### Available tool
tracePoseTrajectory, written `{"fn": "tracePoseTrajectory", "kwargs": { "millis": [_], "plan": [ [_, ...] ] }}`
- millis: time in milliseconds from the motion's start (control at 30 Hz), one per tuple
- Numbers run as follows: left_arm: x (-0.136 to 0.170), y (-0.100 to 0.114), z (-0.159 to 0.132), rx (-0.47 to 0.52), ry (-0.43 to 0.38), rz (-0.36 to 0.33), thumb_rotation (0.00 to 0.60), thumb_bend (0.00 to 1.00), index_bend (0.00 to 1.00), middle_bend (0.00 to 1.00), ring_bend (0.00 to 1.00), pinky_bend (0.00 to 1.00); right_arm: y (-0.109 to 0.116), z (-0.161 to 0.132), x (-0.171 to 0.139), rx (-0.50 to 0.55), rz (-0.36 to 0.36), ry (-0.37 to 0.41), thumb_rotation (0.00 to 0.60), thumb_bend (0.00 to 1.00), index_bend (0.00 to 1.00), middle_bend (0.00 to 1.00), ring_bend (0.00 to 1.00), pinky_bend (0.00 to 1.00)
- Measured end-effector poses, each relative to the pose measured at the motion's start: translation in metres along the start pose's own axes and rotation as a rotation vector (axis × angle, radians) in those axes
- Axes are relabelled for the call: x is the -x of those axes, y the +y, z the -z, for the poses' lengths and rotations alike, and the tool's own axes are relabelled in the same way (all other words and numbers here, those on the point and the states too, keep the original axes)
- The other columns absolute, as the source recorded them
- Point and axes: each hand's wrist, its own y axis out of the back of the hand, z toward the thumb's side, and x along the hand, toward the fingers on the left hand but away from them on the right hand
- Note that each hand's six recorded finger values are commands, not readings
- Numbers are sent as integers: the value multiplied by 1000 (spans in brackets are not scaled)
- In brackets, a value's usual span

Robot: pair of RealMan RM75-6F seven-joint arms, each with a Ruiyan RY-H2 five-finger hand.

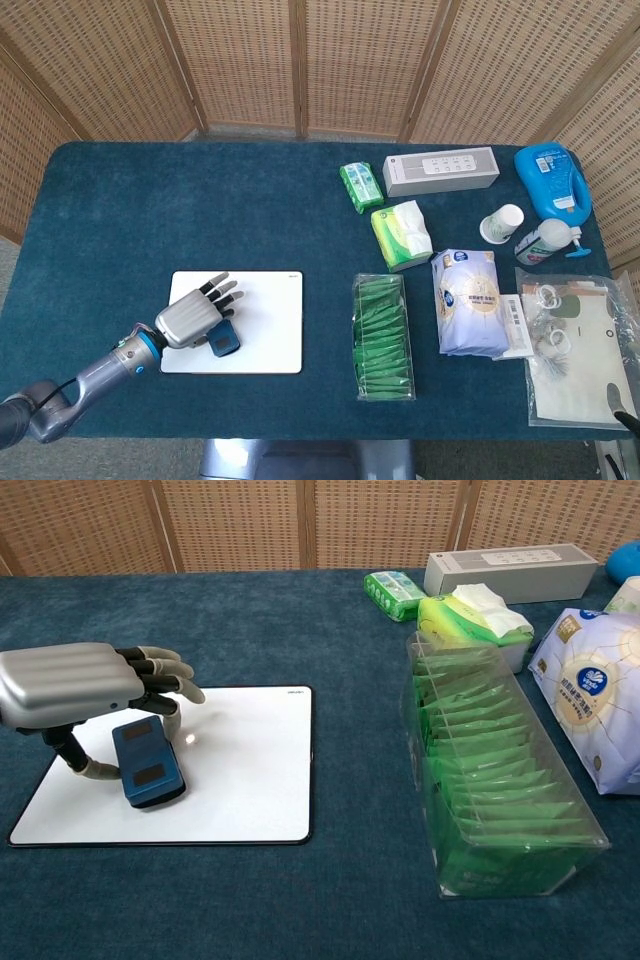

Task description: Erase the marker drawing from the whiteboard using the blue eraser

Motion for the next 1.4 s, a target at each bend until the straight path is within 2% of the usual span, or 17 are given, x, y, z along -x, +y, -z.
{"fn": "tracePoseTrajectory", "kwargs": {
  "millis": [200,467,667,1000,1200,1233,1300,1367,1400],
  "plan": [
    [7,11,3,16,14,-42,600,294,737,170,0,0,1,-2,1,1,4,8,600,325,236,212,46,108],
    [60,31,63,58,231,-124,600,295,734,172,0,0,-6,-15,10,6,-16,47,600,327,235,212,47,108],
    [87,30,85,79,321,-125,600,294,732,170,0,0,-12,-24,13,12,-28,66,600,325,236,212,47,107],
    [108,17,100,97,387,-99,600,295,691,151,0,0,-14,-30,16,14,-31,82,600,326,234,212,47,108],
    [117,6,104,115,423,-50,600,294,488,69,0,0,-13,-32,18,14,-30,87,600,325,233,211,46,108],
    [118,5,105,117,427,-44,600,295,424,45,0,0,-13,-32,18,14,-30,87,600,324,233,211,46,108],
    [121,1,107,122,440,-18,600,295,235,6,0,0,-13,-32,19,15,-30,88,600,324,233,212,46,108],
    [123,-3,108,128,457,15,600,295,95,0,0,0,-13,-32,19,16,-30,88,600,325,233,211,47,108],
    [124,-4,108,130,464,29,600,295,57,0,0,0,-13,-32,20,17,-30,89,600,325,233,211,47,108]
  ]
}}
